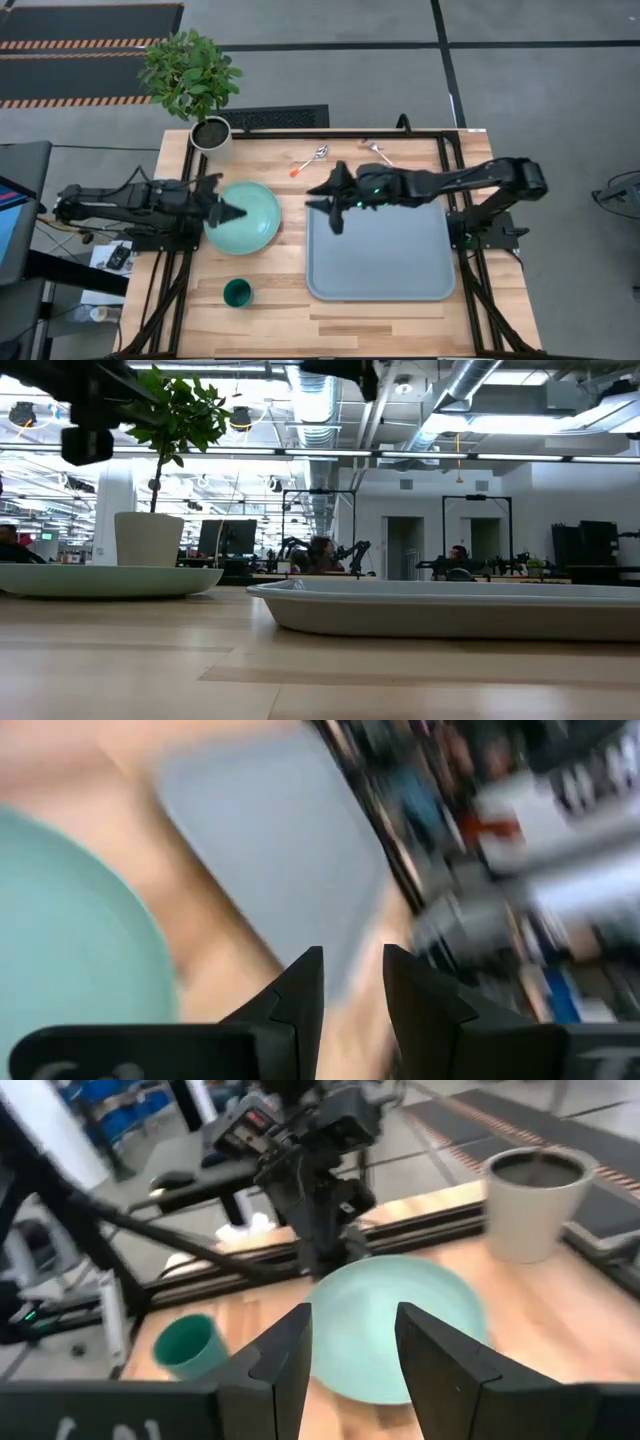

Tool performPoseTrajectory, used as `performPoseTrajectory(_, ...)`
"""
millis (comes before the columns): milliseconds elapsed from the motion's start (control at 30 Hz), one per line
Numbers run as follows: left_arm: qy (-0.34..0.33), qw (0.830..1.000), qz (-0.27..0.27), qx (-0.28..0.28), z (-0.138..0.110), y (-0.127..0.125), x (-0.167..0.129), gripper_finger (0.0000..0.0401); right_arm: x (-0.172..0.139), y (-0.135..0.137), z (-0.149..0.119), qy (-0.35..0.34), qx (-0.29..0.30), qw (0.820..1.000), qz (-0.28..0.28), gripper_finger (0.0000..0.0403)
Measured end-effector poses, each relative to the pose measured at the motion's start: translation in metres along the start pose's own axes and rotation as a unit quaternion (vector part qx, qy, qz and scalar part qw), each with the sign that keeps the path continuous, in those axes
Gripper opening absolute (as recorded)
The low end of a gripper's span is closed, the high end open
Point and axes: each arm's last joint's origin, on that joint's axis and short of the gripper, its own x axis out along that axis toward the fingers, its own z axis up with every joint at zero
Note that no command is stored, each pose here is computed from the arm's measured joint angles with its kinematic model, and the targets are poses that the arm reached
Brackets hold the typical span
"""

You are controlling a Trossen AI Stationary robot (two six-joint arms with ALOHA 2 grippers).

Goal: Pick and place plate/cup/fork/spoon on tray
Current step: Put the green cup on the blue tray

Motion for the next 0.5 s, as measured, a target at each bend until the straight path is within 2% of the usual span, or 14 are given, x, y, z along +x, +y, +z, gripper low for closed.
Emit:
performPoseTrajectory(100,0.075,0.997,-0.028,0.016,-0.006,-0.002,0.003,0.0089,0.006,0.012,-0.002,0.022,-0.005,1.000,0.010,0.0171)
performPoseTrajectory(333,0.179,0.978,-0.080,0.076,-0.021,-0.013,0.003,0.0066,0.005,0.034,0.001,0.013,0.004,0.999,0.039,0.0171)
performPoseTrajectory(400,0.210,0.970,-0.072,0.095,-0.026,-0.017,0.000,0.0058,0.004,0.036,0.001,0.016,0.004,0.999,0.041,0.0171)
performPoseTrajectory(500,0.242,0.963,-0.017,0.120,-0.034,-0.016,-0.005,0.0048,0.003,0.040,0.000,0.018,0.008,0.999,0.045,0.0171)
